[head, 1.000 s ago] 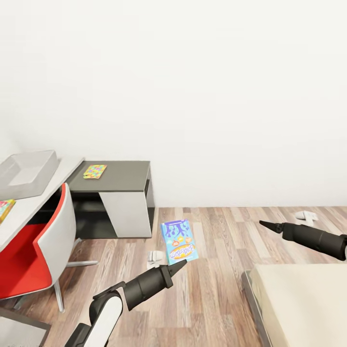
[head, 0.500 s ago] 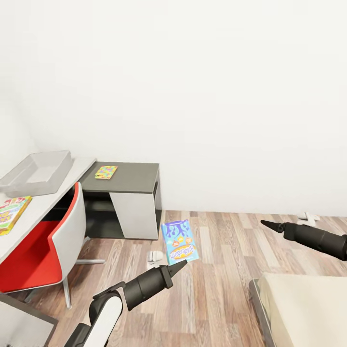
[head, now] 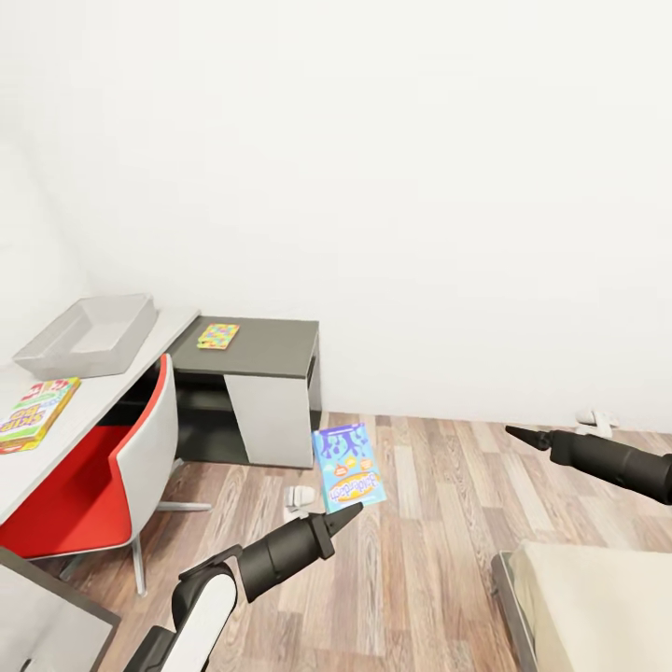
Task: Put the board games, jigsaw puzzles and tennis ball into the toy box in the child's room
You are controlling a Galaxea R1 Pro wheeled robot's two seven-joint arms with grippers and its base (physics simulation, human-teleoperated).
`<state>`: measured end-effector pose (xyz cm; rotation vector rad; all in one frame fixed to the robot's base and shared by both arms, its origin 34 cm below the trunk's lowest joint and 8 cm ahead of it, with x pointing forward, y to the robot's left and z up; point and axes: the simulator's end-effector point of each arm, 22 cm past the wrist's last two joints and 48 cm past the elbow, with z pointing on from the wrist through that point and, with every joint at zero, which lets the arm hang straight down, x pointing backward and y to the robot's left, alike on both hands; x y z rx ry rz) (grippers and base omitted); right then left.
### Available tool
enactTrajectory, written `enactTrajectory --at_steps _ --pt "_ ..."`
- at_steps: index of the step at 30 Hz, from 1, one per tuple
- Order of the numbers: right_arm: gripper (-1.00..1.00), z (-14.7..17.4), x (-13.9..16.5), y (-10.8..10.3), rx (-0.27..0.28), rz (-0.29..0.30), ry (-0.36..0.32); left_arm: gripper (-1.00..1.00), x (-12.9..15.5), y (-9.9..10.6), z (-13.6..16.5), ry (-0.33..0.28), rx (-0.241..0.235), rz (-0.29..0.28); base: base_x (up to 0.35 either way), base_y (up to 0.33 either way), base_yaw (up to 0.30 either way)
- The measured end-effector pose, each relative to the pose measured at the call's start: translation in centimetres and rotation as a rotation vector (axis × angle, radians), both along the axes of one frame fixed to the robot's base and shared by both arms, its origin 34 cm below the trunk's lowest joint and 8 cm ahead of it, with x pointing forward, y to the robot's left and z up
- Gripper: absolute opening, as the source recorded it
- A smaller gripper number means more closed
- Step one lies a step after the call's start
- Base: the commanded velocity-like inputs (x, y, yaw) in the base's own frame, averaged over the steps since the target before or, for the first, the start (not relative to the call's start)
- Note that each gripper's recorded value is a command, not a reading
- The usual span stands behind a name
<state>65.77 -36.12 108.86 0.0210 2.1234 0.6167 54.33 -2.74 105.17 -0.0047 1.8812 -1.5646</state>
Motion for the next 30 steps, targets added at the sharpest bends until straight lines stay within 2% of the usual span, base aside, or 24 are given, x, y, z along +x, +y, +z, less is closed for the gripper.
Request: enactTrajectory --at_steps 2,6,11,15,16,18,20,24,30 --pt "1.00 0.0 0.0 0.0 0.001 0.000 0.000 -1.00 -0.2 -0.1 0.5 -0.008 -0.019 -0.015 0.000 0.000 0.011" --pt "1.00 0.1 0.0 0.0 0.000 0.000 -0.001 -1.00 0.3 0.4 0.7 -0.010 -0.015 -0.017 0.000 0.000 0.006" --pt "1.00 0.0 0.0 0.1 0.002 0.000 -0.001 -1.00 5.0 3.8 4.2 -0.001 -0.035 -0.024 0.000 0.000 0.003" --pt "1.00 0.0 0.0 0.1 0.002 0.002 -0.001 -1.00 8.7 6.9 8.4 -0.038 -0.058 -0.007 0.000 0.000 0.001" --pt "1.00 0.0 -0.1 0.1 0.002 0.002 -0.001 -1.00 8.8 6.9 8.3 -0.038 -0.053 -0.006 0.000 0.000 0.000" --pt "1.00 0.1 -0.1 0.1 0.001 0.002 -0.001 -1.00 9.8 8.2 10.0 -0.056 -0.072 0.007 0.009 0.000 0.000" --pt "1.00 0.1 -0.1 0.1 0.001 0.002 -0.001 -1.00 10.6 9.2 10.8 -0.067 -0.072 0.022 0.083 0.000 0.000" --pt "1.00 0.0 -0.1 0.4 0.005 0.006 0.000 -1.00 11.9 11.6 10.5 -0.055 -0.047 0.052 0.219 0.000 0.000" --pt "1.00 -0.1 -0.1 0.6 0.008 0.010 0.001 -1.00 12.6 13.4 9.8 -0.038 -0.023 0.069 0.298 0.000 0.000"
